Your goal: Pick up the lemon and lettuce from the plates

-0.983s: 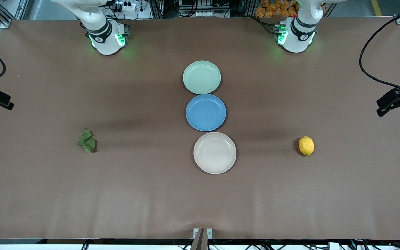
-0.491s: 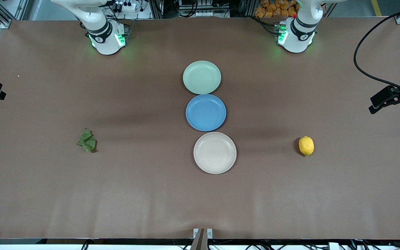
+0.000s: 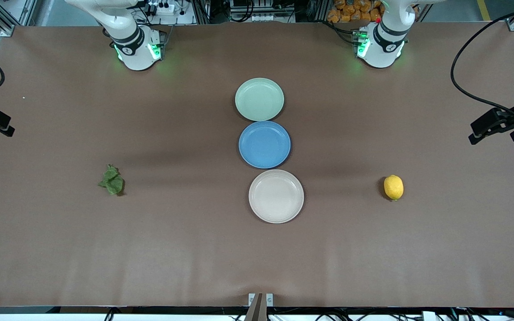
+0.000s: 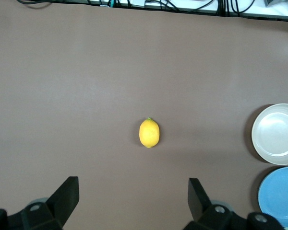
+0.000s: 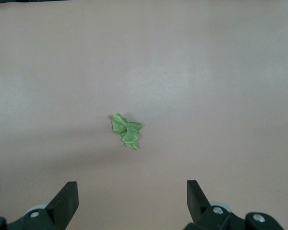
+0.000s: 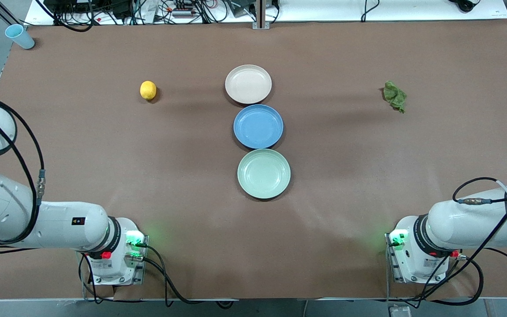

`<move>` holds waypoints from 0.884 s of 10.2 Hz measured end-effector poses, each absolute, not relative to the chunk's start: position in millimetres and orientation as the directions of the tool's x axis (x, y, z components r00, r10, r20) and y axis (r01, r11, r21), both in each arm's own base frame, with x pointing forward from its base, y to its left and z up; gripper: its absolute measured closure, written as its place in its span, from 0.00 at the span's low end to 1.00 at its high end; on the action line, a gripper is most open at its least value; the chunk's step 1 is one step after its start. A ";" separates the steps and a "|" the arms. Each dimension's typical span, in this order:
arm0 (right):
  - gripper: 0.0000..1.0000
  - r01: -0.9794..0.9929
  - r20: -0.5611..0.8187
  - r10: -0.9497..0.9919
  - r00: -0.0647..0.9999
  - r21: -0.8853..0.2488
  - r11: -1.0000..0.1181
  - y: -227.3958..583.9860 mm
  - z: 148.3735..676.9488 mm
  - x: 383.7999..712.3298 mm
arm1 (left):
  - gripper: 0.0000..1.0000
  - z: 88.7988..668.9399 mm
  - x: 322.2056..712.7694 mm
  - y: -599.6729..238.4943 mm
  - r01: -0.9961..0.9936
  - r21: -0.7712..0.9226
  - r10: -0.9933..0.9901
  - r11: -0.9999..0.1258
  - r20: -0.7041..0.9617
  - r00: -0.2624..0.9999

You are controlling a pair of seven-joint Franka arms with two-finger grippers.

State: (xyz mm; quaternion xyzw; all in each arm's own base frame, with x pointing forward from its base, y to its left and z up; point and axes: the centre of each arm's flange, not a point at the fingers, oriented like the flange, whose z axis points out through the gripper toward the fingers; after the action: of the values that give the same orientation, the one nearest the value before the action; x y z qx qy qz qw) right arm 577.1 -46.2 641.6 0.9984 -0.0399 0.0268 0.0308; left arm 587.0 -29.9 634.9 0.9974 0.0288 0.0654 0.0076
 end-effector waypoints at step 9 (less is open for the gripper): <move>0.00 -0.069 0.065 -0.065 0.996 0.059 -0.996 -39.2 643.7 577.4 | 0.00 629.3 581.0 -29.9 0.057 0.012 0.057 -0.998 0.072 0.996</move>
State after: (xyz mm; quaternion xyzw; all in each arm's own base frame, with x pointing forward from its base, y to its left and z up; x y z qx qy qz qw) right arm 577.4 -39.2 643.7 0.9985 -0.0337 0.0315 0.0305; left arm 581.0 -29.9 629.3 0.9989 0.0285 0.0360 0.0050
